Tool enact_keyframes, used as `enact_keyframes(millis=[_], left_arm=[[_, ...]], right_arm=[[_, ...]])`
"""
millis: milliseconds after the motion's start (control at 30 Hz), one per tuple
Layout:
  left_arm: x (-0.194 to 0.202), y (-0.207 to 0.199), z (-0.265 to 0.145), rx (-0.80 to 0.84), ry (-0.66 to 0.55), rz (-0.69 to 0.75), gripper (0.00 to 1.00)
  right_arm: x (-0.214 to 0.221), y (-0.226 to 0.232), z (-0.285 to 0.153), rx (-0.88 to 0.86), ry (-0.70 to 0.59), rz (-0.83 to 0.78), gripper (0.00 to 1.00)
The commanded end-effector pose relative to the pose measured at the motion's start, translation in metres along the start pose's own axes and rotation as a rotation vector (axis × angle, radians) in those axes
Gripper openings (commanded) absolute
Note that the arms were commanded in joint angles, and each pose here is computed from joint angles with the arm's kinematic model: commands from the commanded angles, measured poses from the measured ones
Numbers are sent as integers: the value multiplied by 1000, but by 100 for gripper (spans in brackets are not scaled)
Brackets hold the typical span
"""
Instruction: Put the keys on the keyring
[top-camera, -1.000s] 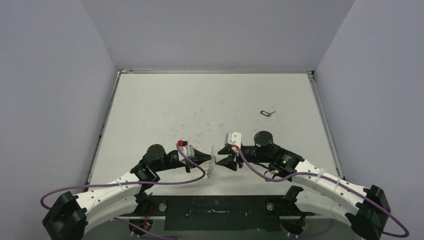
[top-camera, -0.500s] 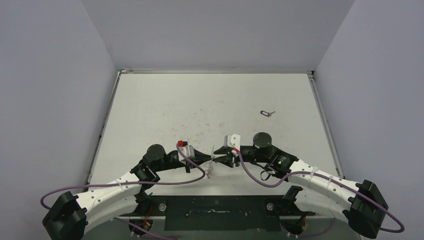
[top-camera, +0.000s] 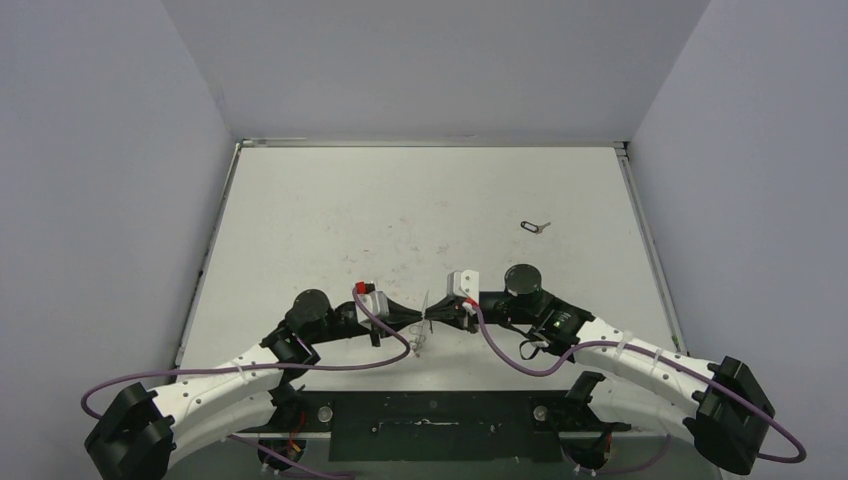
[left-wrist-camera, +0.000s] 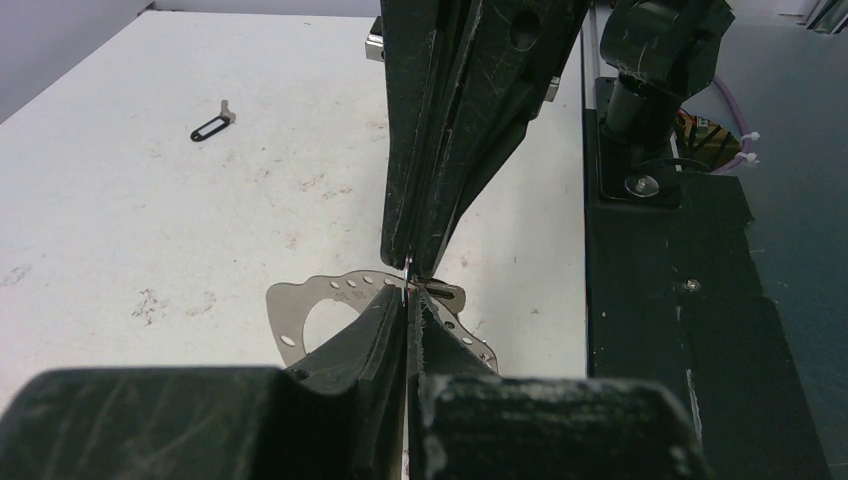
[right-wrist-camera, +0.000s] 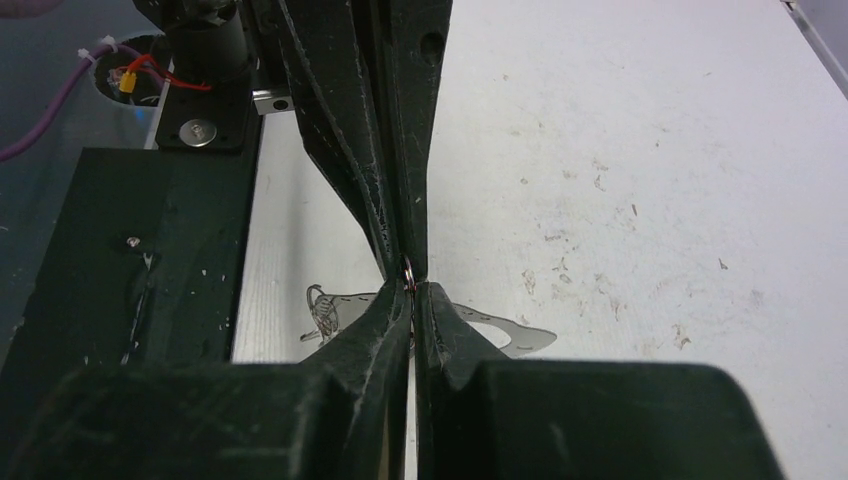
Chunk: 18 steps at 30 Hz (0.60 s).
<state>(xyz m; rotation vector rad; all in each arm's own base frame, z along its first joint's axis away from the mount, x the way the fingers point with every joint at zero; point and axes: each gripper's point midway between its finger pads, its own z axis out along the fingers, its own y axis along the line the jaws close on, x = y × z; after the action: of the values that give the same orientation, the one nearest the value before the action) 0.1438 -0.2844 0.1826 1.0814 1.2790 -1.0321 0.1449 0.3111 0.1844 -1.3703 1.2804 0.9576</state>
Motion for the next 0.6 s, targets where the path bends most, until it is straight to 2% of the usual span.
enact_keyframes(millis=[0,67,100,200,267,433,567], left_arm=[[-20,-3,2,15,-70,42,0],[-20,-2,1,7,-71,43,0],[-19,-1,0,2,-69,42,4],[-20,1,-2,-15,-69,42,34],[-20,2,-3,-30,-70,46,44],[-17,13,-5,-90,-53,57,48],[-15,16,-4,-100,-46,62,47]], right_arm=[[-15,7,3,-56,-39,-43,0],[-14,6,2,-52,-24,-43,0],[-14,5,0,-46,-13,-38,0],[-15,0,-4,-22,37,-23,0],[-8,-3,-9,-3,109,2,0],[16,-5,-23,21,310,62,0],[29,-6,-32,65,416,101,0]])
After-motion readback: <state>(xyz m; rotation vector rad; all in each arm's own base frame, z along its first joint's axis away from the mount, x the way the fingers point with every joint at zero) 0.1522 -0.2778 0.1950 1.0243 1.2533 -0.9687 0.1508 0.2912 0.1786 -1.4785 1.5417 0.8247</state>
